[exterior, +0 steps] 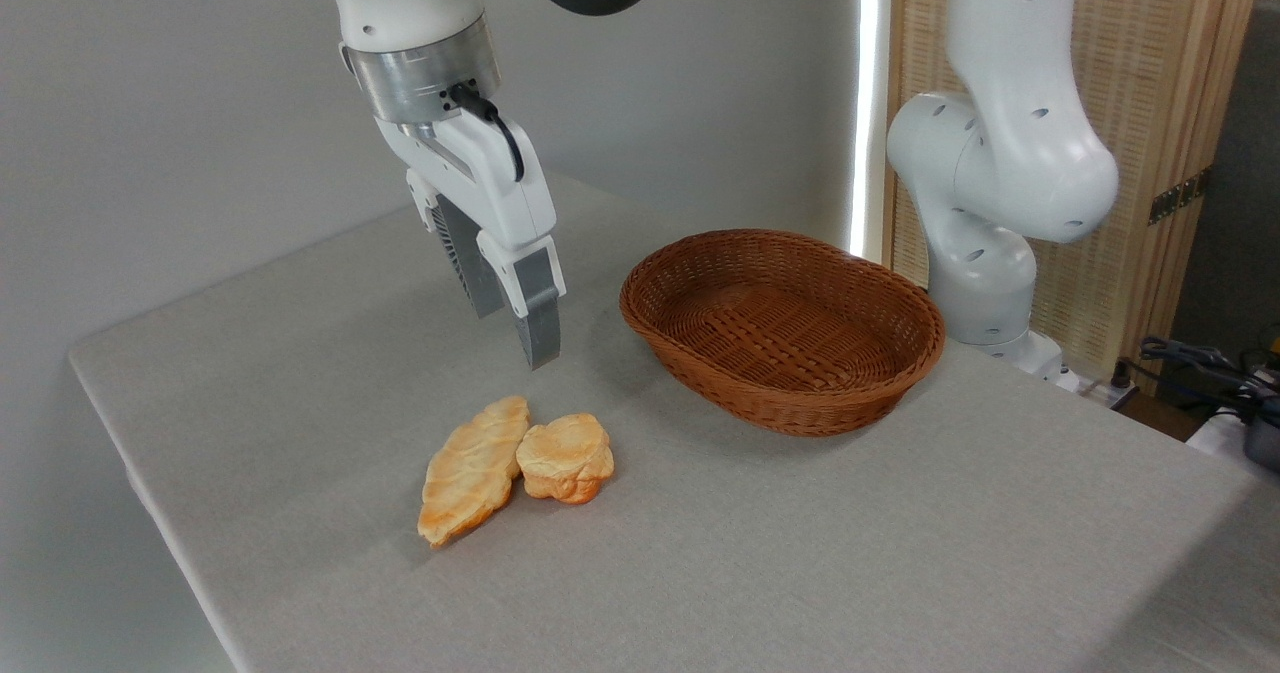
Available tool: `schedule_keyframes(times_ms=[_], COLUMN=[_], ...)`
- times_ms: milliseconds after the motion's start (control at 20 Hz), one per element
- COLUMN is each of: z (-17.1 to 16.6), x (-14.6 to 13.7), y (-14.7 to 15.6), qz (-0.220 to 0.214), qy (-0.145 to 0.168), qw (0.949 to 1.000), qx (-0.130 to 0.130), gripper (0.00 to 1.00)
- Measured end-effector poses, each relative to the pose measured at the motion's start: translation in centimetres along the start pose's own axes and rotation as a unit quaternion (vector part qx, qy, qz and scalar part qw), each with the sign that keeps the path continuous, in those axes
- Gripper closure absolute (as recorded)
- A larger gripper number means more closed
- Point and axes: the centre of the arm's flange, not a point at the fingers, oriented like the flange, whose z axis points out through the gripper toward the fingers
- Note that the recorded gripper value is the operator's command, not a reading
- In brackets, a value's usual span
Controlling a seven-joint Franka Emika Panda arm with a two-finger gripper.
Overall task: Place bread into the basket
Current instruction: 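Lower the open gripper over the small round bun, then close the gripper on the small round bun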
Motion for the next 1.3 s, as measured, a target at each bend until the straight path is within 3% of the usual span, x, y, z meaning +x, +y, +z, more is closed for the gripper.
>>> schedule_keyframes(times_ms=[200, 500, 800, 1300], z=[1.7, 7.1, 11.3, 13.7], x=[0.2, 0.2, 0.0, 0.1], y=[-0.2, -0.9, -1.2, -1.0], qz=[0.0, -0.002, 0.025, 0.036], qy=[-0.003, -0.003, -0.011, -0.027], qw=[1.0, 1.0, 0.9996, 0.9987], qx=[-0.002, -0.001, -0.007, -0.022], gripper=[0.0, 0.0, 0.0, 0.0])
